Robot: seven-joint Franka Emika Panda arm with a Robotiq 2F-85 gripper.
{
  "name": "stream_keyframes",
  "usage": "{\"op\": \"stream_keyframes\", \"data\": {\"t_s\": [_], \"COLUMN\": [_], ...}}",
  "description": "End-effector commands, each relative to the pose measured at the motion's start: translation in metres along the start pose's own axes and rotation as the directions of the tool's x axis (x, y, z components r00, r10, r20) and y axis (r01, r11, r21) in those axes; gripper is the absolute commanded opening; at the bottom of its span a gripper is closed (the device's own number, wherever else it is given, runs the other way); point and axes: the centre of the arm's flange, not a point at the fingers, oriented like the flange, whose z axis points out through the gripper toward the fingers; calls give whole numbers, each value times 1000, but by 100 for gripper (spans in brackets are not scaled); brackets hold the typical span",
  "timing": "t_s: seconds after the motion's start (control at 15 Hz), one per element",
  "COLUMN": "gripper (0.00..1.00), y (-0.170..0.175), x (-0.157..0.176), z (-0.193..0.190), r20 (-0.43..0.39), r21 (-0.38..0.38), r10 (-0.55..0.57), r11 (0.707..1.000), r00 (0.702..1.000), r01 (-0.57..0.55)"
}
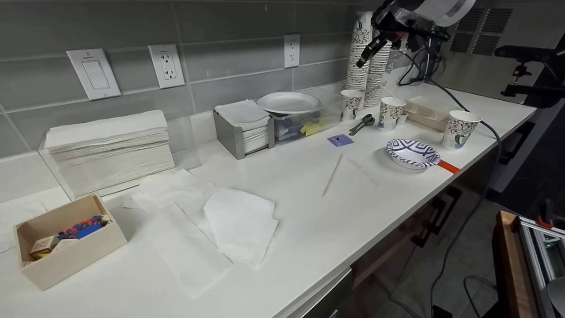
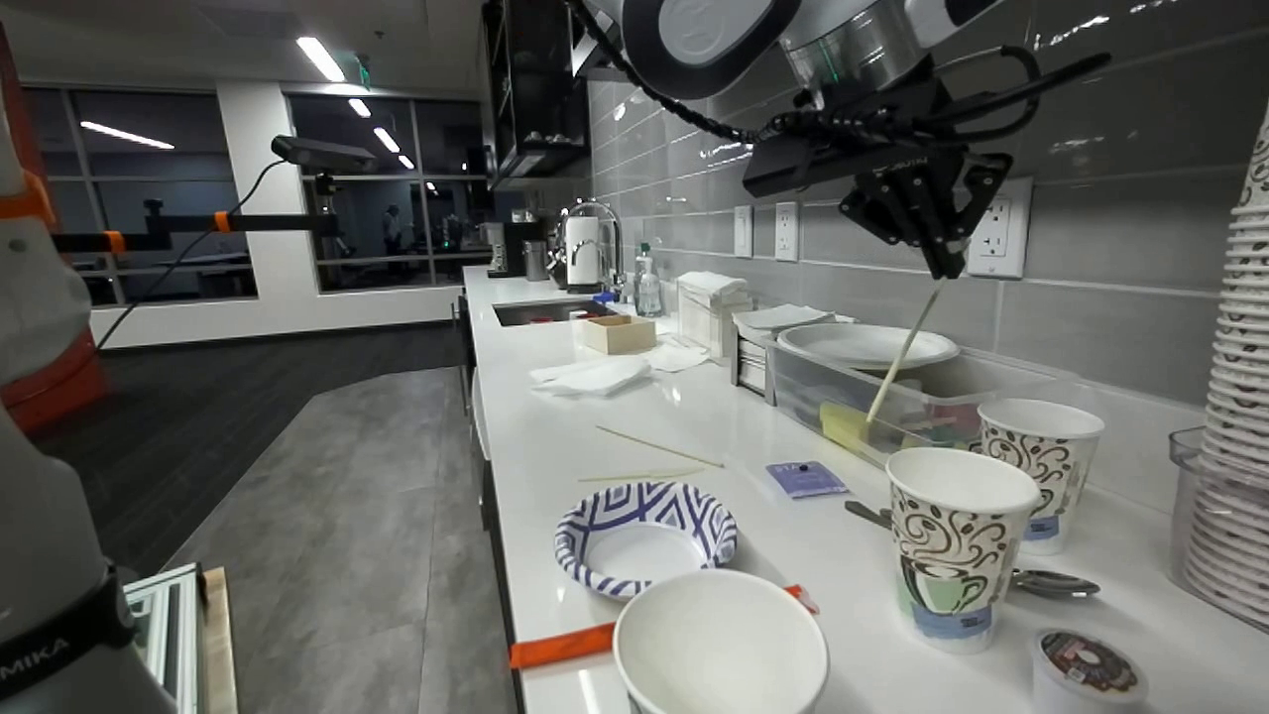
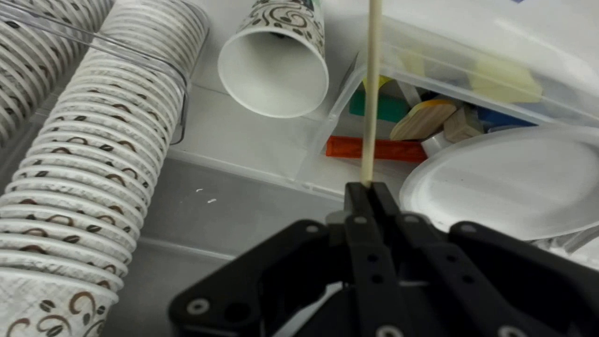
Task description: Pick up the stick and put it in the cup
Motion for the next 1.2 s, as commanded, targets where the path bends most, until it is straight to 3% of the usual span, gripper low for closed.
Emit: {"op": "stream_keyframes", "data": {"t_s": [0.0,0.53,1.13], "gripper": [2,2,2], "y": [28,69,92], "x": [3,-5,-36], "z": [8,21,26], "r20": [-38,-198,-264], "r21": [-20,-104,-154], "r10": [117,271,345], "r11": [993,950,907], "r00": [992,942,901], "r01": [-118,-295,-392]}}
